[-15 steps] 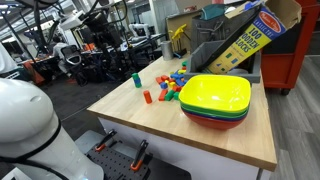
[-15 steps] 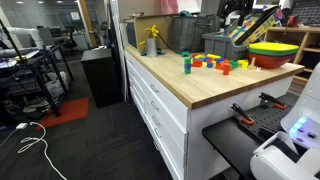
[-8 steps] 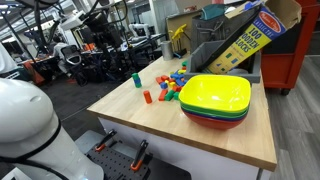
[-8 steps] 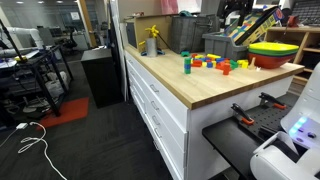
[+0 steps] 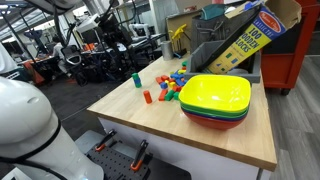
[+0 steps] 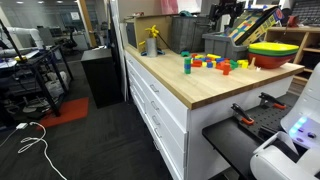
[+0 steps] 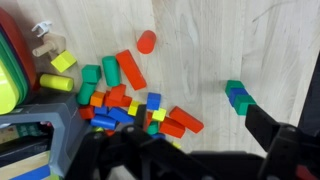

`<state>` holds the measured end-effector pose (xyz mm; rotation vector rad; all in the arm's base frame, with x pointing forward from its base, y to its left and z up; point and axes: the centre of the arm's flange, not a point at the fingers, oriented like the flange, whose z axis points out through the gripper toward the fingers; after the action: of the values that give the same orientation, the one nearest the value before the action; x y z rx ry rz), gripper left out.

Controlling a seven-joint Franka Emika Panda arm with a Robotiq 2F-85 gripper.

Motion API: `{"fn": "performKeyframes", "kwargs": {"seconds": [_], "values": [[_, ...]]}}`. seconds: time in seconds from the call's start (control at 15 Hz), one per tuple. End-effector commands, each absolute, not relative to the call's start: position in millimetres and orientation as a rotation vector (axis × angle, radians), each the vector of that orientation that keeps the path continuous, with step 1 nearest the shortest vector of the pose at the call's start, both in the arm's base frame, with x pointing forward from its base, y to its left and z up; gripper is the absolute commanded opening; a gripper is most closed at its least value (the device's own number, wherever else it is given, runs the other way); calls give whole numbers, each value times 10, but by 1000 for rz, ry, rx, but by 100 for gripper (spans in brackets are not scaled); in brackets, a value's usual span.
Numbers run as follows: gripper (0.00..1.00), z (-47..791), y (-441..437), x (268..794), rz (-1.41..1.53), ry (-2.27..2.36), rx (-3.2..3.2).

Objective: Pick up a blue block and stack it on the stack on the left of the table

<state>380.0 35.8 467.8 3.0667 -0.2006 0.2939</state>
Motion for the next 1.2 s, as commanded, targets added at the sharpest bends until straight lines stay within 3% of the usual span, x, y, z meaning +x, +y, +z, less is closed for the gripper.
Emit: {"fn": "performKeyframes", "kwargs": {"seconds": [0.0,0.87,1.13], "values": [[100,4573,399,4103,284,-253,3031],[100,4168,137,4783,167,-474,3044],[100,4173,145,4720,160,-463,3053]]}}
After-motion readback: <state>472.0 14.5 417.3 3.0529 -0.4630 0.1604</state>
